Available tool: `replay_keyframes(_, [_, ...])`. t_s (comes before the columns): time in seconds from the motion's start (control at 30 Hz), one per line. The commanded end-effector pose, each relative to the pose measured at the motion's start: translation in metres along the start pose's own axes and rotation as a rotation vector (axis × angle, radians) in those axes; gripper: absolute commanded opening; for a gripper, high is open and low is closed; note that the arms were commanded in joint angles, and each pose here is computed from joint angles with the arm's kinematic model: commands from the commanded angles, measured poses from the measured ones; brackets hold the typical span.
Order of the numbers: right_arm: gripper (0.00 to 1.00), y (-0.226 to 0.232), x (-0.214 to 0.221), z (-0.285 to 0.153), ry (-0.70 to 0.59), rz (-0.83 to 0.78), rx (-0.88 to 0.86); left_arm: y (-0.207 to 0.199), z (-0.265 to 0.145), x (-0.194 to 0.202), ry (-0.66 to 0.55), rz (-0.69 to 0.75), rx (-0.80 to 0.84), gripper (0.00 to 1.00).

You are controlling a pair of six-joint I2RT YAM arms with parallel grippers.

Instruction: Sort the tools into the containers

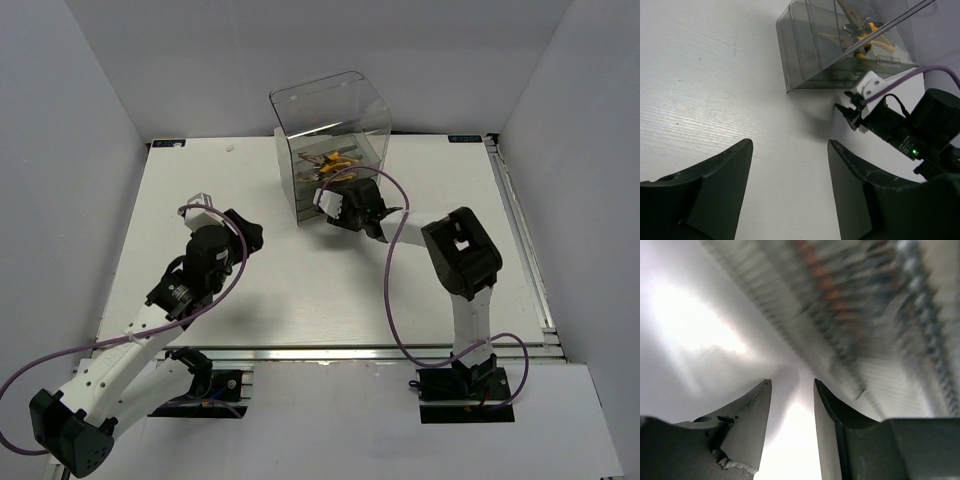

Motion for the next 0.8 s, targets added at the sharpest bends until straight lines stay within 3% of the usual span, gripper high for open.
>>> replay_keyframes(0.0, [0.46,-0.010,-0.022,-0.037,-0.105,-0.001,-0.055,0.000,-0.001,-0.003,-0.028,-0.035,0.009,0.72])
replay_keyframes(0.1, [0.50,-0.008,-0.028,-0.075,-0.135,0.130,-0.160,-0.004,-0.001,-0.003,-0.020,-0.049,0.047,0.76])
replay_keyframes(0.17, [0.54,-0.013,-0.033,-0.098,-0.149,0.242,-0.201,-0.007,-0.002,-0.003,-0.007,-0.057,0.080,0.87])
replay_keyframes(0.23, [0.65,-0.023,-0.045,-0.133,-0.199,0.376,-0.252,-0.011,-0.003,-0.003,0.002,-0.062,0.110,0.96])
replay_keyframes(0.37, [0.80,-0.054,-0.049,-0.200,-0.303,0.531,-0.160,-0.015,-0.009,-0.010,-0.017,-0.063,0.158,0.98])
replay_keyframes(0.43, [0.89,-0.063,-0.047,-0.222,-0.285,0.622,-0.098,-0.018,-0.014,-0.018,-0.034,-0.050,0.180,0.98])
replay_keyframes(0.6, [0.89,-0.082,-0.037,-0.288,-0.246,0.748,0.033,-0.026,-0.021,-0.033,-0.034,0.015,0.206,0.98])
replay_keyframes(0.77, [0.89,-0.074,-0.026,-0.342,-0.212,0.684,0.242,-0.036,-0.027,-0.047,-0.013,0.082,0.240,0.98])
Point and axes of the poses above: each gripper's point midway between its finger pads, its own z axis out along the fingers, its own y axis along the line the jaws close on, x = y × z, the point moved 10 cm from there along -z, back along the fingers, and after that the axes turned 5 degrees about z, right-handed, at the moved point
